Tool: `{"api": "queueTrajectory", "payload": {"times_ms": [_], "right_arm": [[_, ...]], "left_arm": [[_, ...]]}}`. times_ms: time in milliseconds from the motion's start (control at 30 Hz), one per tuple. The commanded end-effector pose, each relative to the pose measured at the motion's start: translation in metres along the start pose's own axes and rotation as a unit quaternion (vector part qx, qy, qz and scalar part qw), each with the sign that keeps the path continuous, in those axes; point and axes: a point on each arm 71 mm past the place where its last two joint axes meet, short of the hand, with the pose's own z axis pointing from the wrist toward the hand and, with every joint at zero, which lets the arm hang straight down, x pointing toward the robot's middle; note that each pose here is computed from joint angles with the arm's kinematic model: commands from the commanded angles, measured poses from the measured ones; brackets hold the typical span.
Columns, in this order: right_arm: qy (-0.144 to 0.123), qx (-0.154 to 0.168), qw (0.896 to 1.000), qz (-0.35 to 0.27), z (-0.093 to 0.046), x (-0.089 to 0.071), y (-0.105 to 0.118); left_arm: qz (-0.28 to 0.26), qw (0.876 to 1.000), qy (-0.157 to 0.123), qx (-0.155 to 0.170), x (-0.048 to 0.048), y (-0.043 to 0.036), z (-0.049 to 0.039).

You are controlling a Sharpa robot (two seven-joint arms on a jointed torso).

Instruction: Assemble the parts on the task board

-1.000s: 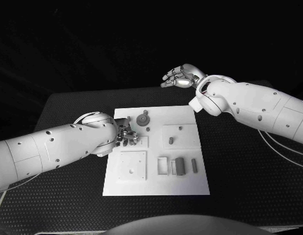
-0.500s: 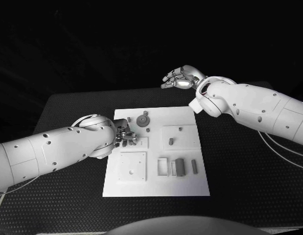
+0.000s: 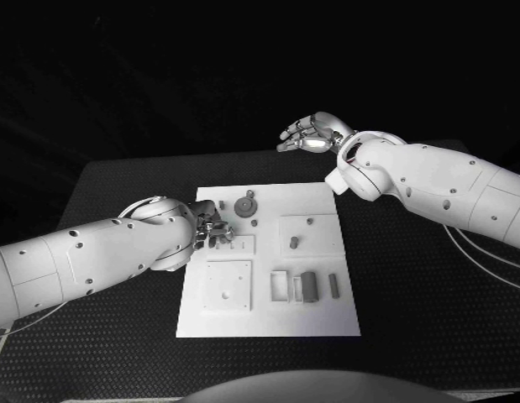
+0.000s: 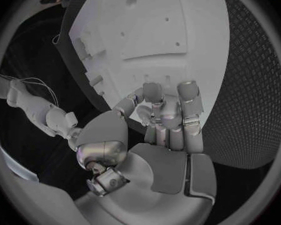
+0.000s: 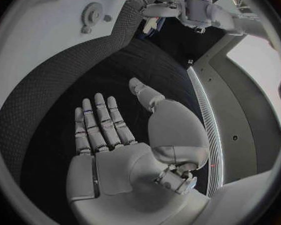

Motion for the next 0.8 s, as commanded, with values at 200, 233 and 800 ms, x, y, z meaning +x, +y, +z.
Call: {"api": "queueTrajectory", "payload": {"times_ms": [200, 233, 800], "right_arm": [[0.005, -0.005, 1.000, 0.000, -0.0001, 0.0009, 0.0008], [0.005, -0.005, 1.000, 0.000, -0.0001, 0.0009, 0.0008], [0.005, -0.003, 1.000, 0.001, -0.0002, 0.0004, -0.0001]], "left_arm": [[-0.004, 1.000, 0.015, 0.003, 0.0030, -0.0041, 0.0008], [-0.003, 1.000, 0.018, 0.002, 0.0034, -0.0042, 0.0009], [-0.009, 1.000, -0.004, 0.006, 0.0043, -0.0058, -0.0003]]}}
